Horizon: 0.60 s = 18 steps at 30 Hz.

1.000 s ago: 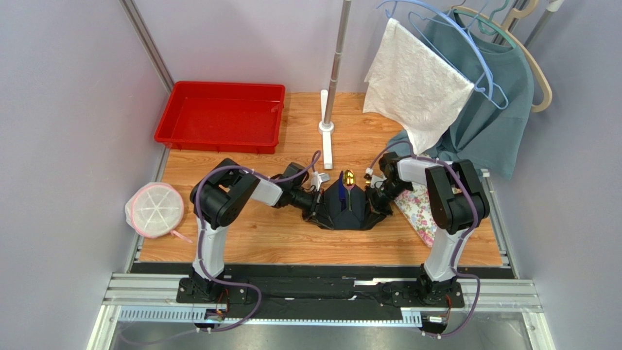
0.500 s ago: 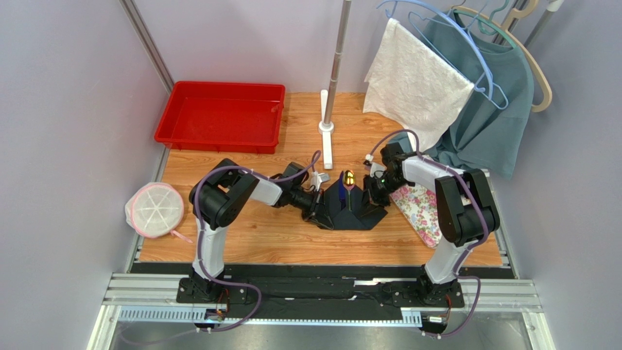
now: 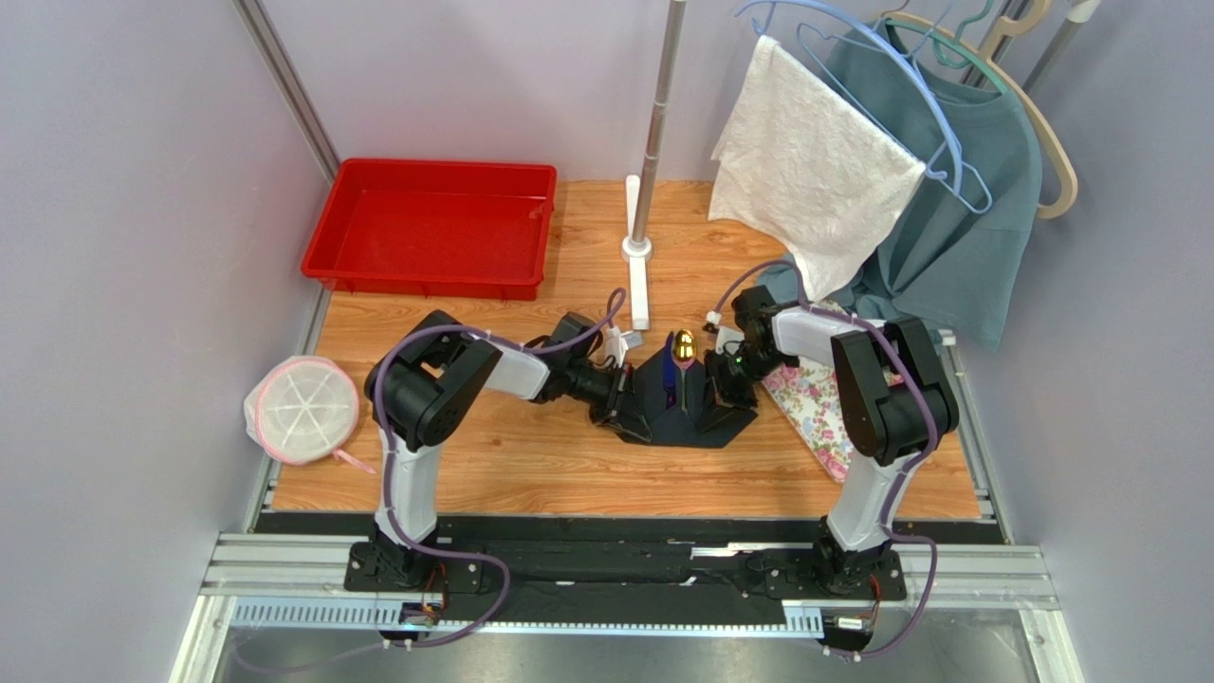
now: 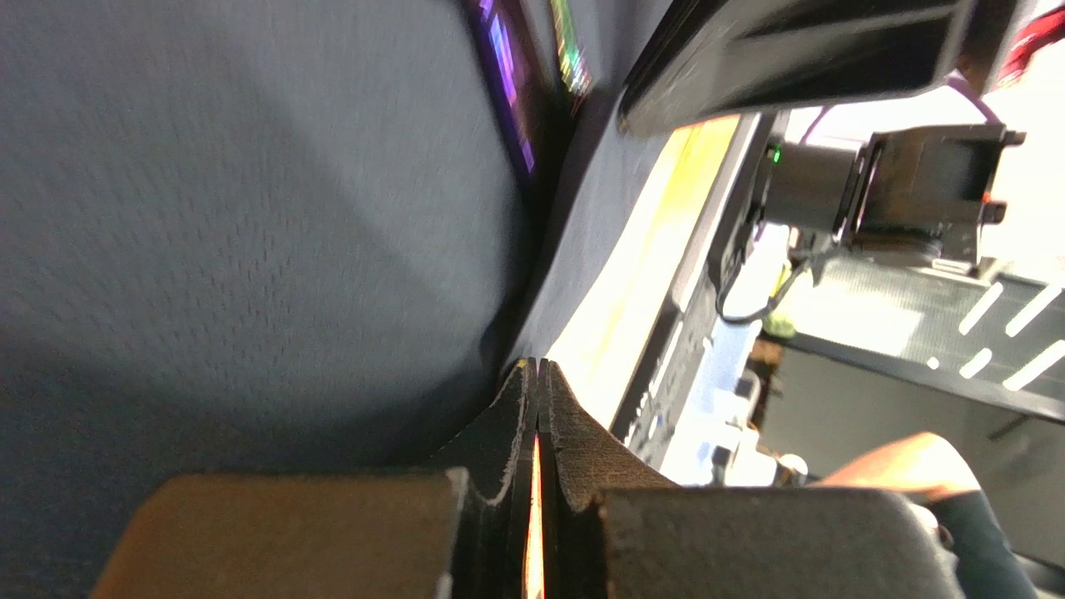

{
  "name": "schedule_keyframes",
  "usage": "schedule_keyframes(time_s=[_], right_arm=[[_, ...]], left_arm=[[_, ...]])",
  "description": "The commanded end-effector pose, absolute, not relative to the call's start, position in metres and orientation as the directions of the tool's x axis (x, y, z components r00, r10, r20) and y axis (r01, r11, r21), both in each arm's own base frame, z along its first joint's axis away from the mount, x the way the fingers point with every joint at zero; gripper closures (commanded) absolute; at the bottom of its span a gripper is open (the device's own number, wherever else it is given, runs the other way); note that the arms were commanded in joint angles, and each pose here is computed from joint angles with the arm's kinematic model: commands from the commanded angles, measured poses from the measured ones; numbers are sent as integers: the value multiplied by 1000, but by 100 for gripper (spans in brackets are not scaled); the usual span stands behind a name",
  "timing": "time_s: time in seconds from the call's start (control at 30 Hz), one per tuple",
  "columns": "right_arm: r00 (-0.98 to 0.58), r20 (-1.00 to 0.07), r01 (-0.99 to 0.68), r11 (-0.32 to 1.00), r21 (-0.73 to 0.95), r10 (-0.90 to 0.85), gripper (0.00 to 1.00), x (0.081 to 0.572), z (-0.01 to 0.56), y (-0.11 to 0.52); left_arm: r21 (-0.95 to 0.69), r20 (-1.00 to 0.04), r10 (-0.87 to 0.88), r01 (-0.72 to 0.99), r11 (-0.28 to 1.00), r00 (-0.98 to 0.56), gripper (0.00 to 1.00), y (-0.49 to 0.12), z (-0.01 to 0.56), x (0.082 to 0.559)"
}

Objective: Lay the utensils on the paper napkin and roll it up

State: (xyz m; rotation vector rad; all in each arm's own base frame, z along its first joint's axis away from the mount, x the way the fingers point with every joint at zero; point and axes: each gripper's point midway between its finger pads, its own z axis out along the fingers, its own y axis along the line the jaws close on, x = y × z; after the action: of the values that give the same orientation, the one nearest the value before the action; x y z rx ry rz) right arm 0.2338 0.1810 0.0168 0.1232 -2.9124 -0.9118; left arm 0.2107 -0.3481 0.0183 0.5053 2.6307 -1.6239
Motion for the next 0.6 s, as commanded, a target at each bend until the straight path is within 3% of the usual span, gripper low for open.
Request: schedule_keyframes(time_s=[0.0,0.37,0.57], right_arm=[[-995,23,-69,837,543,-97,99,244,11,179],[-995,32,-61,839,541,-93,100,243,9,178],[-996,23,-61,833,550,-88,99,245,14,180]], left_arm=[[-859,-324,216,382,341,-921,95,-361,51,234],[-868,-371,170,406,286,-913,92,-401,64,251],[-881,-336,151,367,299,-930,92,-408,48,258]])
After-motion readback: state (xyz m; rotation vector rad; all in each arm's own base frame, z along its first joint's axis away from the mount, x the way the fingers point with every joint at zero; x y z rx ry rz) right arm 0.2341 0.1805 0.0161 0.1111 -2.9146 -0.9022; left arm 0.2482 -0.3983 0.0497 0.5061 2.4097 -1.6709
